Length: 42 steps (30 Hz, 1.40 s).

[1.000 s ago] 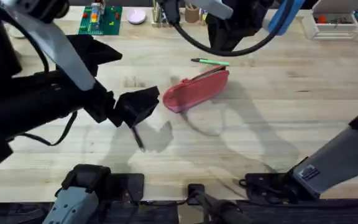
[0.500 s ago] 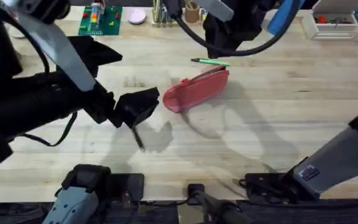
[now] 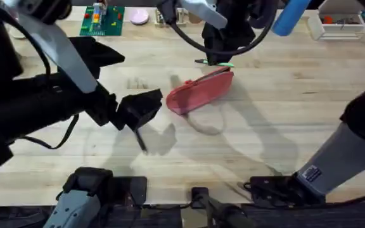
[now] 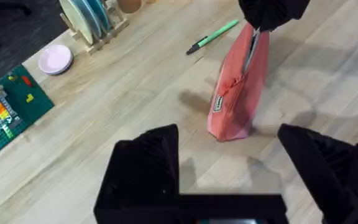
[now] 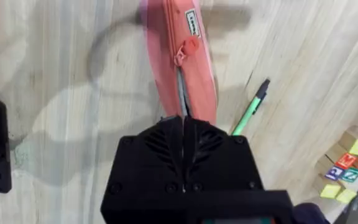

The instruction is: Unzip the bag, pick up the pens from the table one at a time and place them inside, then zip the bag closed.

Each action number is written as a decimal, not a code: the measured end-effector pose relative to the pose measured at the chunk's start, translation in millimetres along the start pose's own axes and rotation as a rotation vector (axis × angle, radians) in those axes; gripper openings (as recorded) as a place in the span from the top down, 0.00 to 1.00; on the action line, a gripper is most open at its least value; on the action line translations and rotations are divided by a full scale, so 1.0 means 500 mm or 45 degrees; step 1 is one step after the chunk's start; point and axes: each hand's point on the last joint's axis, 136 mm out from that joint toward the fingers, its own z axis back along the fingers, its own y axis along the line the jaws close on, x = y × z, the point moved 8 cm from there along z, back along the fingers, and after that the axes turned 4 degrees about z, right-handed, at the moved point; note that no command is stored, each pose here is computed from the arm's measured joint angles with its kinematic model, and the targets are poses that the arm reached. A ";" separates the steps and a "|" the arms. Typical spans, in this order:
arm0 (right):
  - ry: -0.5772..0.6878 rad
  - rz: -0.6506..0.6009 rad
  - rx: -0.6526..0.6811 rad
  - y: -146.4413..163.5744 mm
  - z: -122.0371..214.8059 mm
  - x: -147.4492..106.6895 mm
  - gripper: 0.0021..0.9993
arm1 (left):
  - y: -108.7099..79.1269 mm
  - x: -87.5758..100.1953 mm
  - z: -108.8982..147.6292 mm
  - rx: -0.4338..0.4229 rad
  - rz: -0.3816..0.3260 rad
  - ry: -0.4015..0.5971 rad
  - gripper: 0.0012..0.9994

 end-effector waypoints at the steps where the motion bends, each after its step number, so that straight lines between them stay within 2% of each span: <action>1: -0.003 0.000 0.004 0.000 -0.003 0.000 0.97 | 0.000 0.000 0.000 0.000 0.000 0.000 0.01; 16: -0.005 -0.013 0.046 -0.013 -0.124 -0.020 0.97 | 0.000 0.000 0.000 0.000 0.000 0.000 0.01; 27: -0.017 -0.009 0.009 -0.024 -0.184 -0.030 0.97 | 0.000 0.000 0.000 0.000 0.000 0.000 0.01; 34: -0.014 -0.021 0.066 -0.006 -0.222 -0.041 0.97 | 0.000 0.000 0.000 0.000 0.000 0.000 0.01; 42: -0.040 -0.014 0.035 -0.009 -0.249 -0.042 0.97 | 0.000 0.000 0.000 0.000 0.000 0.000 0.01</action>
